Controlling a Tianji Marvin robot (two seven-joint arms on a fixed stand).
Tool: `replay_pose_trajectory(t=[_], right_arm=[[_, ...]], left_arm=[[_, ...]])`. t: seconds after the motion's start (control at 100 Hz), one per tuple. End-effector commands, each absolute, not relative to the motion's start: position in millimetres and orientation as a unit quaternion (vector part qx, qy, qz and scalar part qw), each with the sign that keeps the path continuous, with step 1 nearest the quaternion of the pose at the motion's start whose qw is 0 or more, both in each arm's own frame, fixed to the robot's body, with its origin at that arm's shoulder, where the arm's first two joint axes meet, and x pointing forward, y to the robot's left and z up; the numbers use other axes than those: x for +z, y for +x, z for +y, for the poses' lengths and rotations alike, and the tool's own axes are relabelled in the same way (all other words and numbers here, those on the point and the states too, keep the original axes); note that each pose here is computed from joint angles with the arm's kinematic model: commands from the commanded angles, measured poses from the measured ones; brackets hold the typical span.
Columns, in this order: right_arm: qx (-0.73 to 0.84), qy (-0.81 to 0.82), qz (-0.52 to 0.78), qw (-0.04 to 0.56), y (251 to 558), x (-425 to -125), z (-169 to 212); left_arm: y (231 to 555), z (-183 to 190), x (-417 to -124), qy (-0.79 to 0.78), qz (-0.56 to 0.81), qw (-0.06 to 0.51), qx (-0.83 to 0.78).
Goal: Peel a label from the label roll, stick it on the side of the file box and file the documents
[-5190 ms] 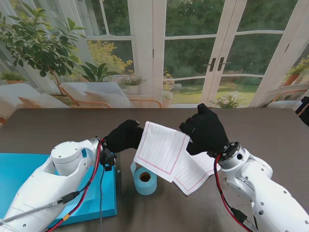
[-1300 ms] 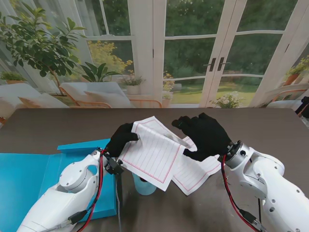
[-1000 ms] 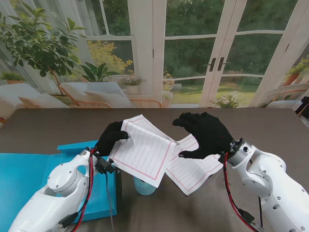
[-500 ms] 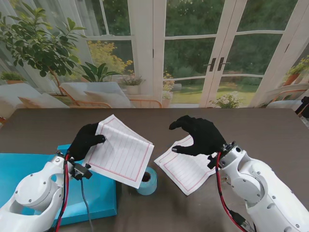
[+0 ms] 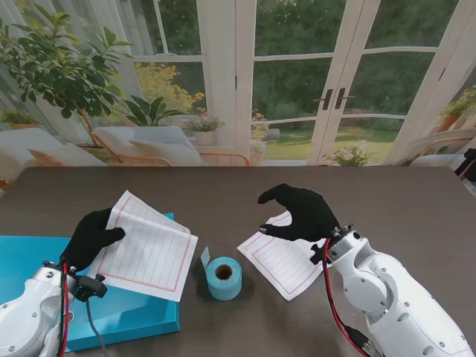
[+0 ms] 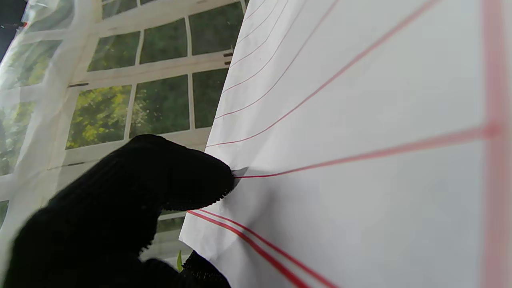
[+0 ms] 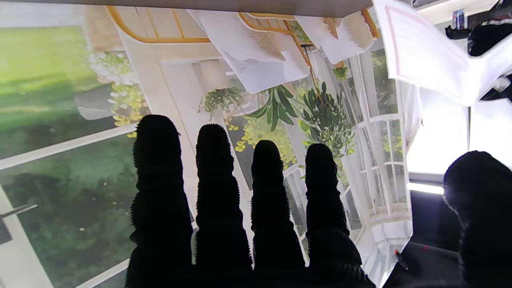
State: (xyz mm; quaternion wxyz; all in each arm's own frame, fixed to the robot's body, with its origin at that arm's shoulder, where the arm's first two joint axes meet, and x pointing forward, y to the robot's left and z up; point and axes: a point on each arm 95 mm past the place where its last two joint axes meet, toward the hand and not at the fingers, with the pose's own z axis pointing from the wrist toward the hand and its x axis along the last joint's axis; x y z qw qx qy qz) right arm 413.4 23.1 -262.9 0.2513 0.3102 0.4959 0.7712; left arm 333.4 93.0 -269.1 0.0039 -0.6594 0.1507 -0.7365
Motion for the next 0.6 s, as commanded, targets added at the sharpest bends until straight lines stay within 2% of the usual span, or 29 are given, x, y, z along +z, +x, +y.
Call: replay_pose_trajectory(t=[0.0, 0.59], right_arm=[[0.767, 0.32, 0.497, 0.248, 414.4, -268.6, 27.0], [0.769, 0.355, 0.476, 0.234, 418.0, -280.1, 29.3]], left_arm=[[322.7, 99.2, -279.3, -0.671, 0.145, 0.005, -0.727], [272.0, 139.9, -328.9, -0.722, 0.089, 0.132, -0.673]])
